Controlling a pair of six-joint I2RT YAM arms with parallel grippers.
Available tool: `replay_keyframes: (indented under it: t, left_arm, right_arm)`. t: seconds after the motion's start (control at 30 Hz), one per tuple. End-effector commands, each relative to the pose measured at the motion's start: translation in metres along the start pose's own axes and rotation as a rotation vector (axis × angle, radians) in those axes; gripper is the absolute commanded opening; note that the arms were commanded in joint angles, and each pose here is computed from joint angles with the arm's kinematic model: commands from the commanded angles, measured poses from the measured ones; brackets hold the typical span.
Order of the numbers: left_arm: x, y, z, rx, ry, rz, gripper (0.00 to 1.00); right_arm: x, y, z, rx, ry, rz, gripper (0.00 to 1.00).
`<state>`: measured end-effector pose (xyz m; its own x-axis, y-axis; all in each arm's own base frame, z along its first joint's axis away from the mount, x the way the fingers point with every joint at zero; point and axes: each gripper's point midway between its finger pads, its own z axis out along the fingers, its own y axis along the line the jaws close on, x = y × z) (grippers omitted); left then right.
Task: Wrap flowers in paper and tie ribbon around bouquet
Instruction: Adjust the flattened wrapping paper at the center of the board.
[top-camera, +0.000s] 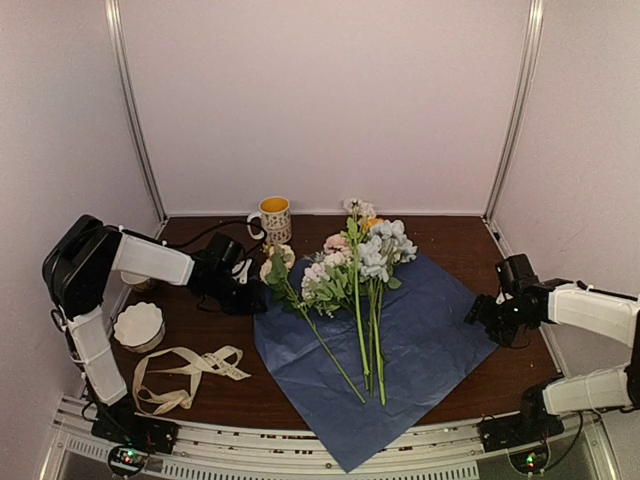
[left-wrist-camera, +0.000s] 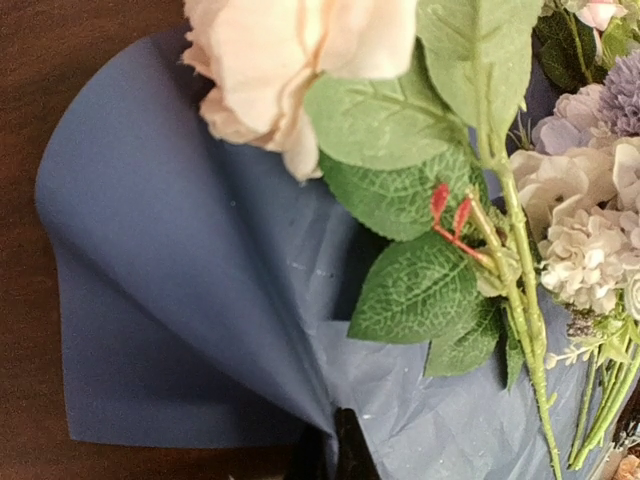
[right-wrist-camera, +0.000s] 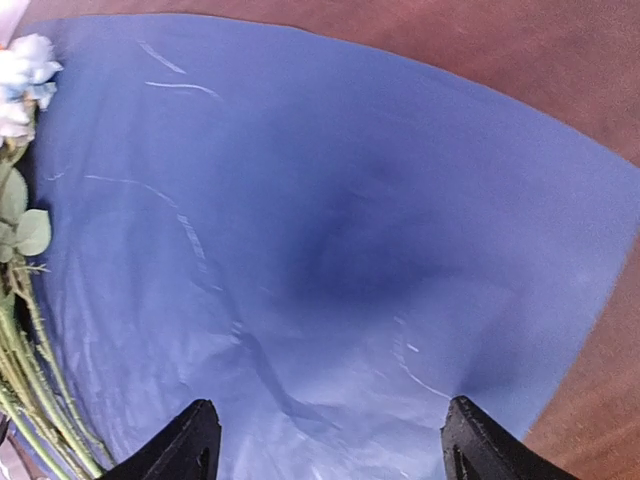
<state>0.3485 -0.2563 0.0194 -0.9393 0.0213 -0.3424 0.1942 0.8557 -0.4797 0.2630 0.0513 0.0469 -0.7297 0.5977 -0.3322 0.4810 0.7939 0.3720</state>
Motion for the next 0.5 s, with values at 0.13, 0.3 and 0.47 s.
replay_keyframes:
  t: [0.13,0.3,0.47]
  left_arm:
    - [0.014,-0.012,-0.014,0.050,-0.068,-0.035,0.00]
    - [0.017,-0.015,-0.016,0.049,-0.075,-0.027,0.00]
    - [0.020,-0.015,-0.016,0.040,-0.067,-0.020,0.00]
  right_arm:
    - [0.020,-0.046,-0.037,0.274,0.117,0.035,0.78]
    - [0.057,-0.053,-0.030,0.190,0.182,0.190,0.79]
    - [0.100,-0.029,-0.001,-0.057,0.345,0.293,0.75]
